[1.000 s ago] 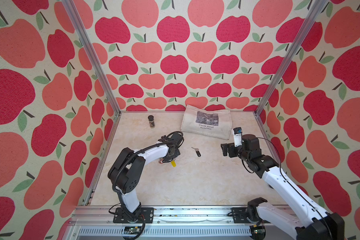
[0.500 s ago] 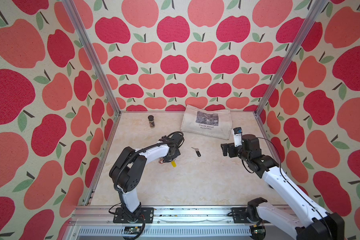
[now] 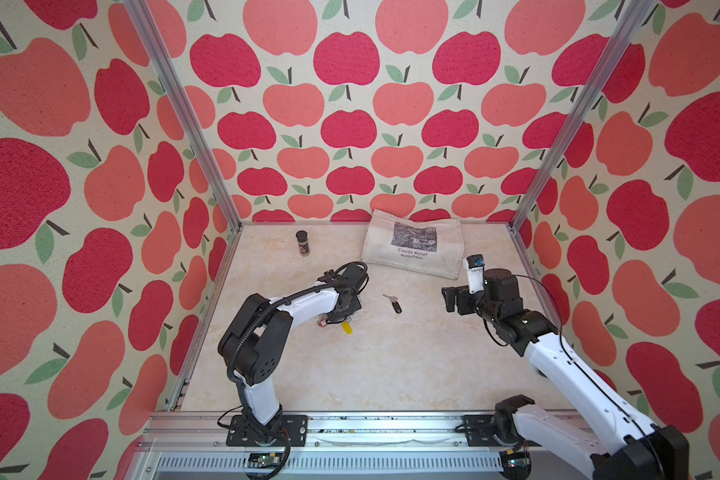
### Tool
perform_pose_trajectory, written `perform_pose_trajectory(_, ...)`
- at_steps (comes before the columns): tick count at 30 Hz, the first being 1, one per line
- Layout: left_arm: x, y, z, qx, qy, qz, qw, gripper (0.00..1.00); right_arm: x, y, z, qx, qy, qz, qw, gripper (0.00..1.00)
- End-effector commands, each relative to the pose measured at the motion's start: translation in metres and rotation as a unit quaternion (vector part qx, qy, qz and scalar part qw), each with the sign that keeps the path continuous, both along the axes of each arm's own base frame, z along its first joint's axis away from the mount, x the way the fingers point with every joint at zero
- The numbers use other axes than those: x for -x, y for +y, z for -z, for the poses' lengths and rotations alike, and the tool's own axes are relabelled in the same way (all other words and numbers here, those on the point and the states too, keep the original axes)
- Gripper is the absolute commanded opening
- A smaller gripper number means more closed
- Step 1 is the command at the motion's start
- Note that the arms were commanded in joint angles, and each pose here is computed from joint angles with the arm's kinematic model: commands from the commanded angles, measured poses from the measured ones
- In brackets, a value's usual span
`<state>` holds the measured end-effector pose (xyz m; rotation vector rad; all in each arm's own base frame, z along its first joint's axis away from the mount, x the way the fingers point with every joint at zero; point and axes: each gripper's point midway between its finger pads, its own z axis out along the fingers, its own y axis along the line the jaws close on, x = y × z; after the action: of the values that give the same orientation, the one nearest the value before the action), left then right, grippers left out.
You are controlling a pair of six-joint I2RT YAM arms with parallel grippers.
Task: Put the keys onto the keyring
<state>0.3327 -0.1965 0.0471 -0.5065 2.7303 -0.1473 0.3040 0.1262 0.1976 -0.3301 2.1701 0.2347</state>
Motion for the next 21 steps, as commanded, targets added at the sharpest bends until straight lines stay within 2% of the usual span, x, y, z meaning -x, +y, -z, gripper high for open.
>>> perform_pose_trajectory(1, -0.003, -0.004, -0.040, 0.023, -0.035, 0.009, 0.999, 0.00, 0.001, 0.008, -0.009, -0.014, -0.014, -0.018, 1.000, 0.99)
perform_pose_trajectory(5, -0.001, -0.003, -0.070, 0.042, -0.065, 0.010, 0.997, 0.00, 0.003, 0.019, -0.014, -0.038, -0.018, -0.041, 0.998, 0.99)
perform_pose_trajectory(9, 0.005, -0.002, -0.096, 0.066, -0.084, 0.009, 0.994, 0.00, 0.008, 0.044, -0.021, -0.065, -0.027, -0.094, 0.993, 0.99)
perform_pose_trajectory(16, 0.015, -0.001, -0.134, 0.103, -0.118, 0.003, 0.988, 0.00, 0.018, 0.107, -0.034, -0.064, -0.053, -0.201, 0.976, 0.99)
perform_pose_trajectory(19, 0.023, 0.007, -0.128, 0.084, -0.112, 0.007, 0.990, 0.00, 0.015, 0.125, -0.025, -0.067, -0.040, -0.212, 0.974, 0.99)
perform_pose_trajectory(21, 0.032, 0.014, -0.119, 0.077, -0.101, 0.001, 0.992, 0.03, 0.010, 0.139, -0.016, -0.091, -0.019, -0.206, 0.974, 0.99)
